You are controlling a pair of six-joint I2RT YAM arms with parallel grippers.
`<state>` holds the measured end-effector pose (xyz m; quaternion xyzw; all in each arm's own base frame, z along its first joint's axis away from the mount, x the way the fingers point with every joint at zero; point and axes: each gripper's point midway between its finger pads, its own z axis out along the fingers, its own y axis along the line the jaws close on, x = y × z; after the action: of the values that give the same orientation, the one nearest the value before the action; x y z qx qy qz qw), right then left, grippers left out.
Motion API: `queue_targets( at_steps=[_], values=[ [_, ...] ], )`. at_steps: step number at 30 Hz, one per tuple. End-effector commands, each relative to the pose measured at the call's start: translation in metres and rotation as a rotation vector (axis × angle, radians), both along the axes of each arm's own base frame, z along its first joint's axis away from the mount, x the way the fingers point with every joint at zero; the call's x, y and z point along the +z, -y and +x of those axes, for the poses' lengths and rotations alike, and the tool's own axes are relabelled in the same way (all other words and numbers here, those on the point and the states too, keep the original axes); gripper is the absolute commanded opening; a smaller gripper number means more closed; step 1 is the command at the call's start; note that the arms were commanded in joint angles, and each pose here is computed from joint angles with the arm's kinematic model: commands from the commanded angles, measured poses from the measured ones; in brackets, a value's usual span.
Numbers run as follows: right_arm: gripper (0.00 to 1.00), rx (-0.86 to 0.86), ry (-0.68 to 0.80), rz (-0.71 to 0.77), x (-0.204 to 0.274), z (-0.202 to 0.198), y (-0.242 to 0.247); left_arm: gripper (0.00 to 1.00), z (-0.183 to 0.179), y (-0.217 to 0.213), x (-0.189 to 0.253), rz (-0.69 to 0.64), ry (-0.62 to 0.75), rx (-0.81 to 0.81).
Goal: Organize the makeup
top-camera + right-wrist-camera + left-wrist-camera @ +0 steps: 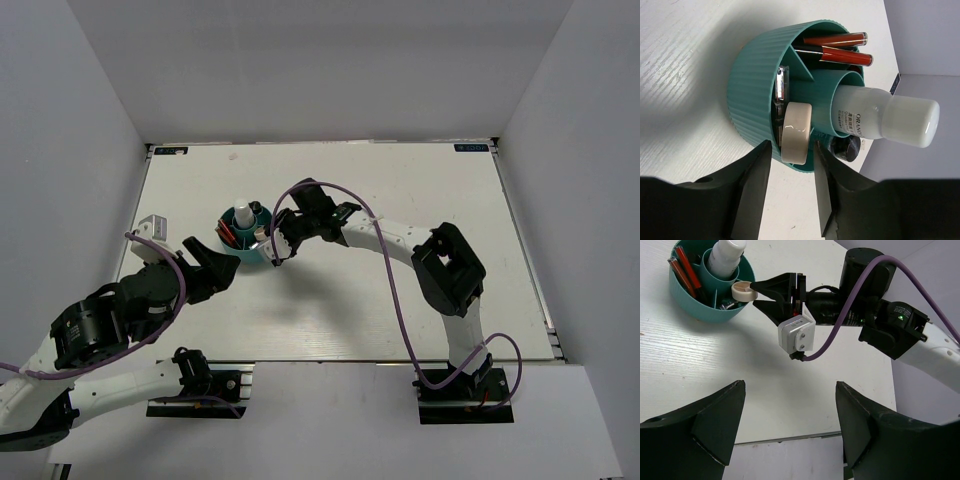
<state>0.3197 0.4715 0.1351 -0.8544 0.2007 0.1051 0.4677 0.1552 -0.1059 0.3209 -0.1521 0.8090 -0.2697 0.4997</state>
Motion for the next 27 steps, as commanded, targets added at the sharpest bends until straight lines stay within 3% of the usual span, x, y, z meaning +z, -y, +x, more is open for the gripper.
queue_targets(
  at_steps=[1, 13, 16, 19, 24, 25, 27],
  values=[
    [0.46, 0.017, 0.021, 0.023, 0.01, 0.0, -0.007, 0.82, 0.005, -0.004, 0.004, -0.057, 0.004, 0.065],
    [0.53, 0.001, 0.026, 0.062, 0.021, -0.002, -0.003, 0.82, 0.005, -0.003, 0.006, -0.062, 0.007, 0.063],
    [0.6, -0.017, 0.016, 0.065, 0.023, -0.001, -0.001, 0.82, 0.006, -0.002, 0.006, -0.062, 0.007, 0.061],
    [0.74, -0.04, 0.012, 0.079, 0.029, 0.0, 0.004, 0.82, 0.006, -0.001, 0.006, -0.063, 0.007, 0.06],
    [0.82, -0.091, 0.001, 0.117, 0.047, 0.0, 0.017, 0.82, 0.006, -0.001, 0.007, -0.063, 0.01, 0.056],
    [0.89, -0.113, -0.004, 0.136, 0.059, -0.001, 0.022, 0.82, 0.006, 0.0, 0.008, -0.065, 0.013, 0.054],
    [0.89, -0.16, -0.036, 0.144, 0.06, 0.0, 0.035, 0.83, 0.006, 0.0, 0.009, -0.059, 0.014, 0.053]
  ],
)
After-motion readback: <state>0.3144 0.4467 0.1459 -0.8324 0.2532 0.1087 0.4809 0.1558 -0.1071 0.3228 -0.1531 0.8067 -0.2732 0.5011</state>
